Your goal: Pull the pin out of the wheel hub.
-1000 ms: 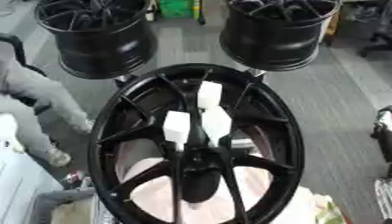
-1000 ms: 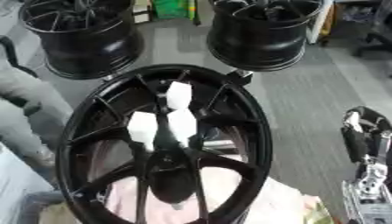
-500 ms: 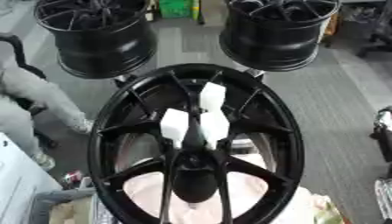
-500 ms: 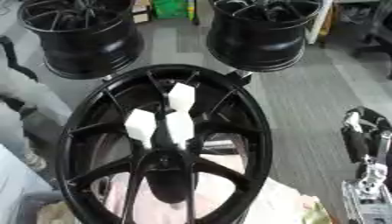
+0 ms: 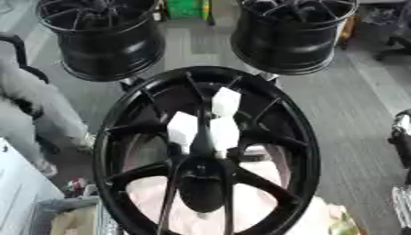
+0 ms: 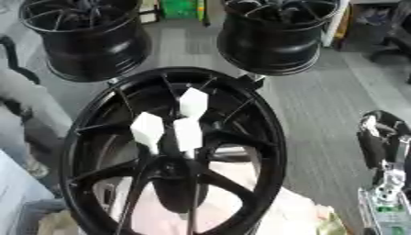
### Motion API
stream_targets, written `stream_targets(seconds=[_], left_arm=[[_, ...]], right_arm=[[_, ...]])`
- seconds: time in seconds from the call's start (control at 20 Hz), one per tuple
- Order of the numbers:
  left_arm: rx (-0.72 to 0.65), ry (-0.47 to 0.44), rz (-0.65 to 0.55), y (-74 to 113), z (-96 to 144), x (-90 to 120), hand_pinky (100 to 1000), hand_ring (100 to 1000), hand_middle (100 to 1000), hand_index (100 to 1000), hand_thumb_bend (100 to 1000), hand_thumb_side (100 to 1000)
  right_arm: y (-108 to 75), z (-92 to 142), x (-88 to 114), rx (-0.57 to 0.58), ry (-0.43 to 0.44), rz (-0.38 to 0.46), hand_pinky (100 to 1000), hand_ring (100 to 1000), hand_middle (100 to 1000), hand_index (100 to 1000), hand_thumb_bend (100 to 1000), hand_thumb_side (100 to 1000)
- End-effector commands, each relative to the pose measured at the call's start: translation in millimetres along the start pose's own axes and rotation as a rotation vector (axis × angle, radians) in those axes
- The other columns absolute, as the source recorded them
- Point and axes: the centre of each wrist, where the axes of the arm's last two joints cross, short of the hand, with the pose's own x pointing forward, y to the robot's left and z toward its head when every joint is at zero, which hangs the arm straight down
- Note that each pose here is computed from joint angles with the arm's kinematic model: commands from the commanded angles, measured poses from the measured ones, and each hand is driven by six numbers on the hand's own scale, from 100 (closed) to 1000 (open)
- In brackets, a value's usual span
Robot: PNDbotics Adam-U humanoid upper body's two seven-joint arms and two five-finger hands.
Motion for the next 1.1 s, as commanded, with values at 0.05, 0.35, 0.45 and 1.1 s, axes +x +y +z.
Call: stream_targets(seconds=[0.05, 0.35, 0.45, 1.1], left_arm=[[0.053, -0.098, 0.076, 15.1, -7, 29, 757, 670, 703, 776, 100, 718], [0.115, -0.205, 0.294, -10.4, -10, 72, 740, 642, 672, 750, 100, 730], [0.125, -0.230, 0.351, -18.3, -10, 86, 736, 638, 667, 745, 100, 734], [0.106, -0.211, 0.637, -79.0, -4, 133, 737, 635, 660, 737, 100, 801]], right_arm=[[-6.8, -12, 14, -0.016, -0.055, 0.014, 502, 632, 674, 736, 100, 517], [-1.7, -10, 15, -0.013, -0.051, -0.006, 502, 633, 674, 736, 100, 518], [1.1, -9, 15, -0.008, -0.050, -0.017, 502, 633, 674, 735, 100, 517], [13.2, -5, 18, 0.025, -0.053, -0.060, 502, 633, 674, 735, 100, 515]])
